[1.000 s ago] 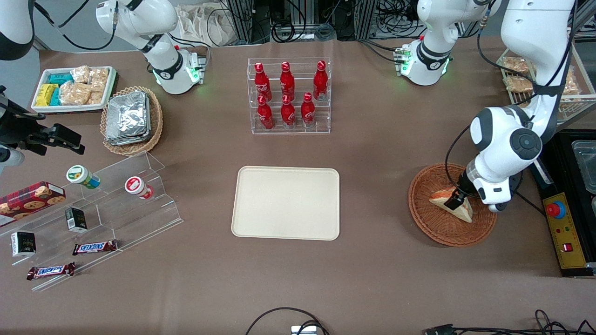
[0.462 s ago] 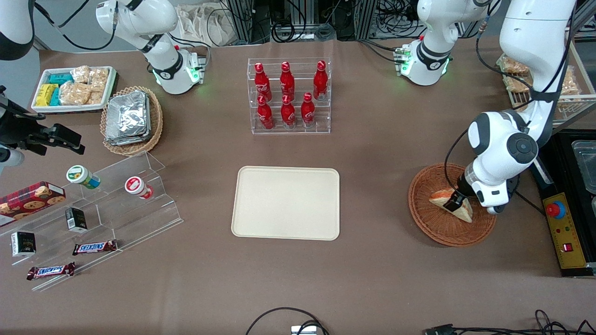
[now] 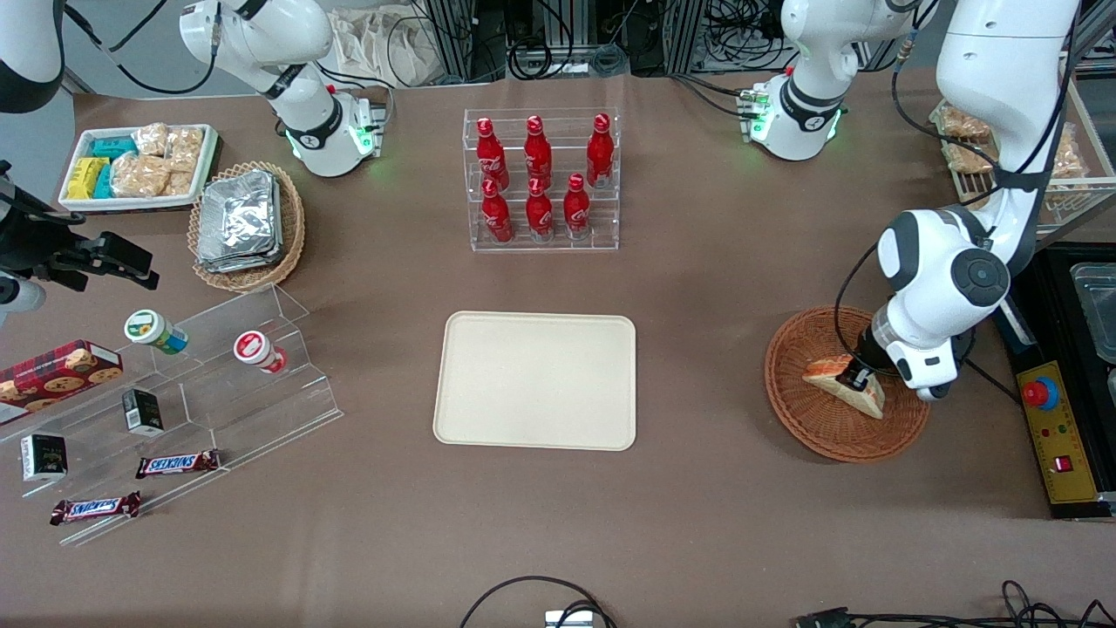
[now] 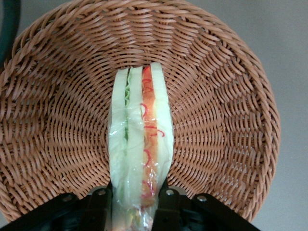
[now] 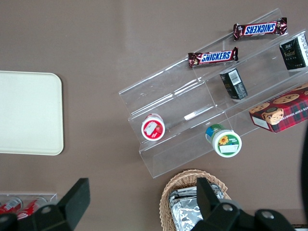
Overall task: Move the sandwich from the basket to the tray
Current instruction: 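Lift the sandwich out of the basket with the left gripper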
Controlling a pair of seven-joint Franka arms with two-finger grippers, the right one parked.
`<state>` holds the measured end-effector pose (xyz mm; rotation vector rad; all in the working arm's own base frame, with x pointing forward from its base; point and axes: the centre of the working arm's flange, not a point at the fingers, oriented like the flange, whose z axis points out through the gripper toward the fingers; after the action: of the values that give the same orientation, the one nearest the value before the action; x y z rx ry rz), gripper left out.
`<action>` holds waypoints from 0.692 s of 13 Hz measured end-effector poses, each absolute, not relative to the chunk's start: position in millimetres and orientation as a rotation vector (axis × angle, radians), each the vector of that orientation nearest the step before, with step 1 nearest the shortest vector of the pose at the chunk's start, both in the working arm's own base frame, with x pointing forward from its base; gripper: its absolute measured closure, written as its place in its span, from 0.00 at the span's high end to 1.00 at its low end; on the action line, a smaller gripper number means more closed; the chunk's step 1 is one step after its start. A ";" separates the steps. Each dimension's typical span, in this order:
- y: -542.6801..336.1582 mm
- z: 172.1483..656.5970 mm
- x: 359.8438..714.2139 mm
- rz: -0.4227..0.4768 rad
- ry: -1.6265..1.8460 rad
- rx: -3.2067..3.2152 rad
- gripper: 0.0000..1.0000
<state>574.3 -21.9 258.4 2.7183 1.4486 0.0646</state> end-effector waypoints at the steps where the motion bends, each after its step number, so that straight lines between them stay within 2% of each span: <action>1: -22.1 263.9 577.0 0.080 1.445 2.714 0.29; 2: -22.9 274.7 581.1 0.094 1.440 2.712 0.28; 4: -28.5 310.0 591.0 0.049 1.371 2.782 0.27; 6: -40.4 373.7 604.5 -0.046 1.167 2.918 0.27; 7: -47.4 410.9 610.9 -0.074 1.052 2.969 0.24; 8: -55.9 447.8 615.6 -0.088 0.947 3.005 0.19; 9: -68.9 479.7 617.7 -0.082 0.851 3.027 0.18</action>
<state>617.7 -68.9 479.7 3.0274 0.8508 -0.0816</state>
